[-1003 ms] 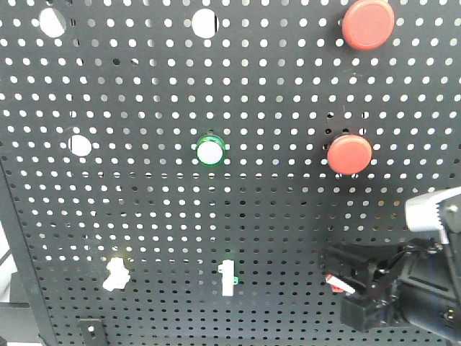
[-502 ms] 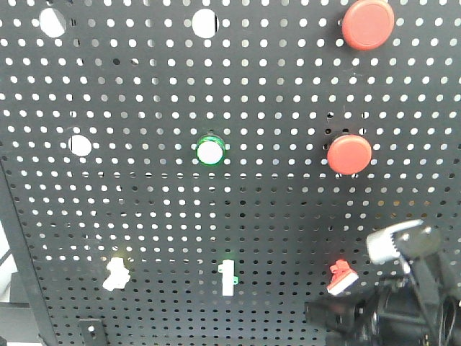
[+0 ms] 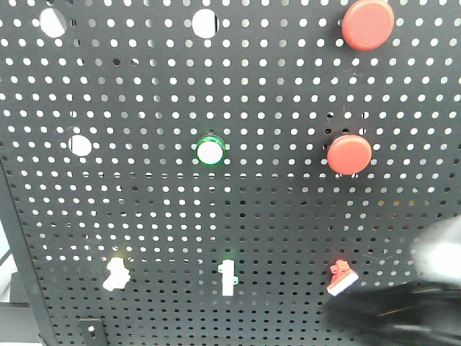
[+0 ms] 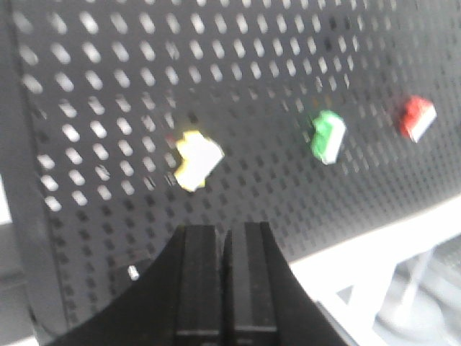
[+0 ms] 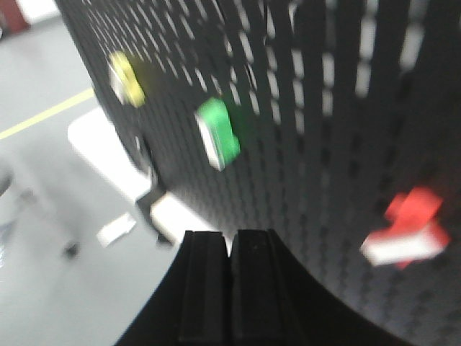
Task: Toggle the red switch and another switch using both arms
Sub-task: 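Withdraw the right gripper from the red-white switch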
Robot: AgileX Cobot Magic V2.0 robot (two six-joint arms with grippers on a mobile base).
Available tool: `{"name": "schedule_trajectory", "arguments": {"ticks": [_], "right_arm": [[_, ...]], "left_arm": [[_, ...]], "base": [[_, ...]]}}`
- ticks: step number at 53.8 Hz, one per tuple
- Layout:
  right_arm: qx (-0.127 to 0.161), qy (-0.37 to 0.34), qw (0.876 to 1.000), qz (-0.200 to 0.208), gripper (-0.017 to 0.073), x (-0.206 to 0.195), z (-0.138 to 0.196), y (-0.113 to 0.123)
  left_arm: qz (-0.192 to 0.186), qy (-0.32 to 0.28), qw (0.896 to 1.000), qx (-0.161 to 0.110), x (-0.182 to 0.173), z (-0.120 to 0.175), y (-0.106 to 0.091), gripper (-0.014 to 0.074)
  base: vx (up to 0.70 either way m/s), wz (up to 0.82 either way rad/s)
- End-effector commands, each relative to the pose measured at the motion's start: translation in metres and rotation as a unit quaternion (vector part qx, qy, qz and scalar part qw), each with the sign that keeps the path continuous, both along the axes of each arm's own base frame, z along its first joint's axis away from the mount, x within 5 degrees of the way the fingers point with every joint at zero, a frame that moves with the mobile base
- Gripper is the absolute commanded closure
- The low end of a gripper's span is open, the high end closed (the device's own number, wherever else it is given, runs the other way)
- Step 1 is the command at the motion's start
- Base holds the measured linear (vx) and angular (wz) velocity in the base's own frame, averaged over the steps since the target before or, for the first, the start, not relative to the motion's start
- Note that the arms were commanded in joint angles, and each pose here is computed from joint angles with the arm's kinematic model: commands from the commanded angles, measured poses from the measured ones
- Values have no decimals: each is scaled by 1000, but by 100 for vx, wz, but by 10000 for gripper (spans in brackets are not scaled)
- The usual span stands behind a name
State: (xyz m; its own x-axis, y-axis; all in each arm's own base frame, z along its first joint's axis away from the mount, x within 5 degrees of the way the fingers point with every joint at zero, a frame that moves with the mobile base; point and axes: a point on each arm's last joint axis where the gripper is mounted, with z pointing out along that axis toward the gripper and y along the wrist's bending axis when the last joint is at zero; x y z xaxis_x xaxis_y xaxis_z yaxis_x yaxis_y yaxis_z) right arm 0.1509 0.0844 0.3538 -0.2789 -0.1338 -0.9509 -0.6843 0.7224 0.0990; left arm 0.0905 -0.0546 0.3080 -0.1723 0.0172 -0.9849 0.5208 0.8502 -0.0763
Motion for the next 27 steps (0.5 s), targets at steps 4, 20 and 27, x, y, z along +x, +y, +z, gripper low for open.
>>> {"name": "schedule_trajectory", "arguments": {"ticks": [4, 20, 27], "right_arm": [[44, -104, 991, -73, 566, -34, 20, -20], [108, -242, 941, -208, 566, -101, -20, -62], [115, -265, 931, -224, 566, -111, -32, -68]], "left_arm": [[-13, -5, 999, 30, -2, 5, -1, 591], [-30, 21, 998, 49, -4, -1, -2, 591], [-40, 39, 997, 58, -6, -5, -3, 591]], "base": [[0, 0], [0, 0], [0, 0]]}}
